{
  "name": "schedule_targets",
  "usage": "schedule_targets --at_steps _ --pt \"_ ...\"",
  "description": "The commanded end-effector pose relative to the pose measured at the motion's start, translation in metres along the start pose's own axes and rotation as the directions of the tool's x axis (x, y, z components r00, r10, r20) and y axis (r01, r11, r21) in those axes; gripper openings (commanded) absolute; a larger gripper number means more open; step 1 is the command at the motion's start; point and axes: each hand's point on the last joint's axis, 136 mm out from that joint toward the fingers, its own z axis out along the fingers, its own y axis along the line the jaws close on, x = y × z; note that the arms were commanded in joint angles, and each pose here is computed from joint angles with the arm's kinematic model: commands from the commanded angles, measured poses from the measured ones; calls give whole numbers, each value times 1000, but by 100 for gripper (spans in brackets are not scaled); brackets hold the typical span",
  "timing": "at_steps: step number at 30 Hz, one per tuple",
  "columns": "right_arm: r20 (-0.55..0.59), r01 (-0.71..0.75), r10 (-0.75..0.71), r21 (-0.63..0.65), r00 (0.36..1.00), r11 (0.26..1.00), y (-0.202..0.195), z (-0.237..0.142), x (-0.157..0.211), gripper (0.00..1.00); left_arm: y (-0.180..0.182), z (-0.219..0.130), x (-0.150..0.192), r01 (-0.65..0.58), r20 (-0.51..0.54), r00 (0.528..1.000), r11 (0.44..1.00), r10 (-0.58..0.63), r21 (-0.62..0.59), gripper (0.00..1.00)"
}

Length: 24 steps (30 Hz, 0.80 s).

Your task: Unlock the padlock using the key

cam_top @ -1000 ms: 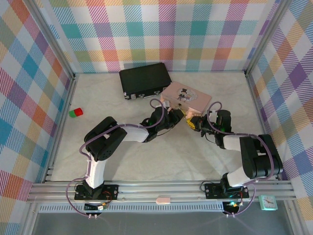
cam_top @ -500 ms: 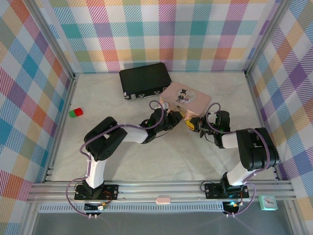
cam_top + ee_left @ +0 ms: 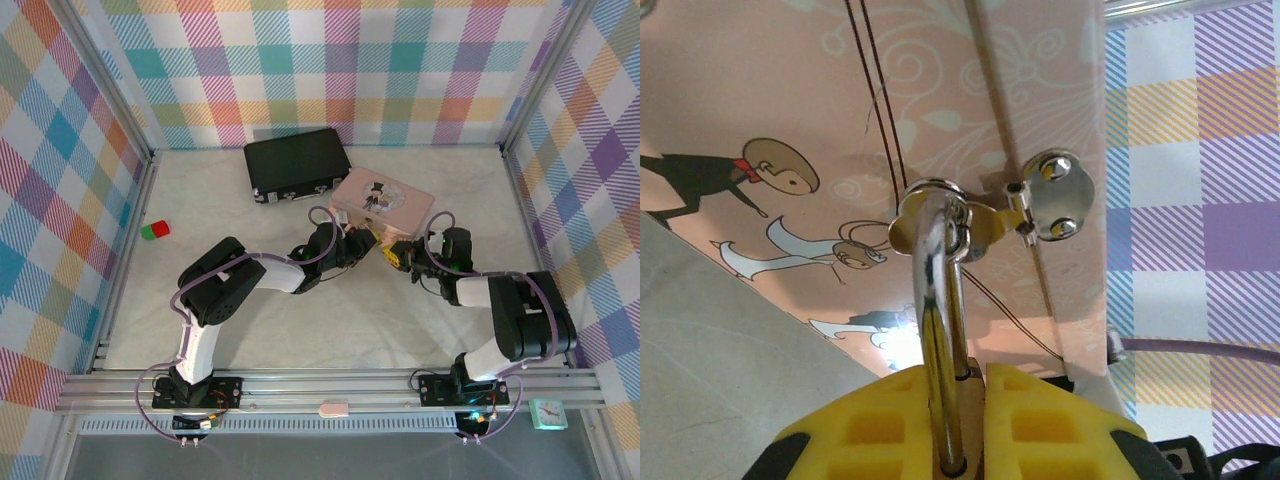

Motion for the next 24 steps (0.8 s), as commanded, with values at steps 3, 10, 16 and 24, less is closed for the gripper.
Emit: schedule_targets --at_steps 3,10,16,24 --pt "98 426 -428 41 898 904 51 -9 -8 0 -78 -7 65 0 -255 965 976 56 216 0" --pt "97 354 -354 17 930 935 56 -10 -5 0 -88 -7 58 -15 -223 973 977 64 213 0" --pt "140 128 -113 -103 984 986 60 -7 -7 0 -84 -5 56 -78 -150 983 979 107 190 0" --pt "195 -5 32 -134 980 991 60 -14 -7 0 -79 2 57 -79 -126 987 985 98 153 0"
